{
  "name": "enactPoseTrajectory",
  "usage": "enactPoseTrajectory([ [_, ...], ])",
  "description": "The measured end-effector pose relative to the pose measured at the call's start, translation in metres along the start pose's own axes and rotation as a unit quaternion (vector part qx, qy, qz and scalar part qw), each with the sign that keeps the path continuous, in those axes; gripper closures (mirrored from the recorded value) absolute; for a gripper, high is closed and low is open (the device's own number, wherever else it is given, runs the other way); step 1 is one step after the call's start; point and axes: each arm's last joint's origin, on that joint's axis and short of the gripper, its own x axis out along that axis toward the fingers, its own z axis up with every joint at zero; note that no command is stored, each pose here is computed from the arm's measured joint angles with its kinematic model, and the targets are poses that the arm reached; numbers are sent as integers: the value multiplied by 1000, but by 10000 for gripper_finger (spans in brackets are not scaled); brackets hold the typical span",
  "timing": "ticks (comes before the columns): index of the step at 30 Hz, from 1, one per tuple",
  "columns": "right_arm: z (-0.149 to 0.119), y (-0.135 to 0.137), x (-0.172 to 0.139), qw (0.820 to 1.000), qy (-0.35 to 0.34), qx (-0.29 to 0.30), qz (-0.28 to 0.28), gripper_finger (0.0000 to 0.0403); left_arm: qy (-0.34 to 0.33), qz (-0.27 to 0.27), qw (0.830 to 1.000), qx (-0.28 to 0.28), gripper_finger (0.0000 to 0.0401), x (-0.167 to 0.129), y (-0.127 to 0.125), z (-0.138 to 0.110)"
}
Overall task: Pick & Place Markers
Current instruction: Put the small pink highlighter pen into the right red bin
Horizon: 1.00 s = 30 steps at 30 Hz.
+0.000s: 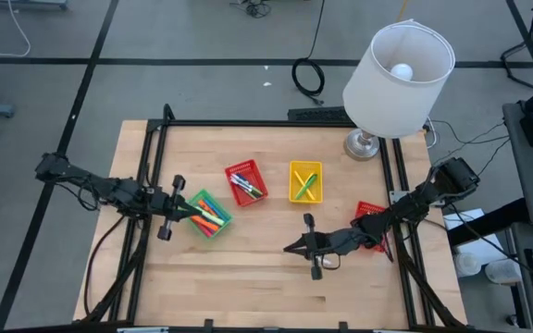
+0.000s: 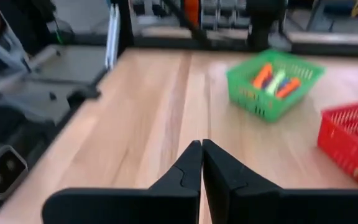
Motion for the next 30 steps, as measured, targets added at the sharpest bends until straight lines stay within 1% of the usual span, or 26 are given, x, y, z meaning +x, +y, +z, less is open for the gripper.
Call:
enactPoseTrajectory([
  [2,2,0,2,999,32,3,-6,402,5,2,1000,1,398,-4,1,-1],
  [4,12,3,5,996,84,10,-17,402,12,8,1000,1,399,-8,2,-2],
  [7,32,22,5,984,172,-6,-40,402,20,18,1000,-2,397,-12,3,-4],
  [9,46,35,6,971,231,5,-56,402,21,26,999,-5,397,-15,4,-5],
  [13,61,46,1,930,346,75,-97,403,13,41,999,-13,397,-16,5,-3],
  [14,61,48,2,923,362,83,-101,403,11,41,999,-13,396,-15,5,-3],
  [18,42,49,10,900,413,68,-123,403,8,41,999,-14,396,-14,5,-2],
  [21,30,51,17,887,441,74,-119,403,6,39,999,-27,396,-14,4,-2],
  [23,21,51,21,878,453,79,-132,397,6,38,999,-28,396,-14,4,-2],
  [26,14,49,26,867,468,97,-140,367,7,38,999,-27,396,-14,4,-2],
  [30,9,46,30,852,489,124,-139,304,7,38,999,-34,396,-14,4,-2],
])
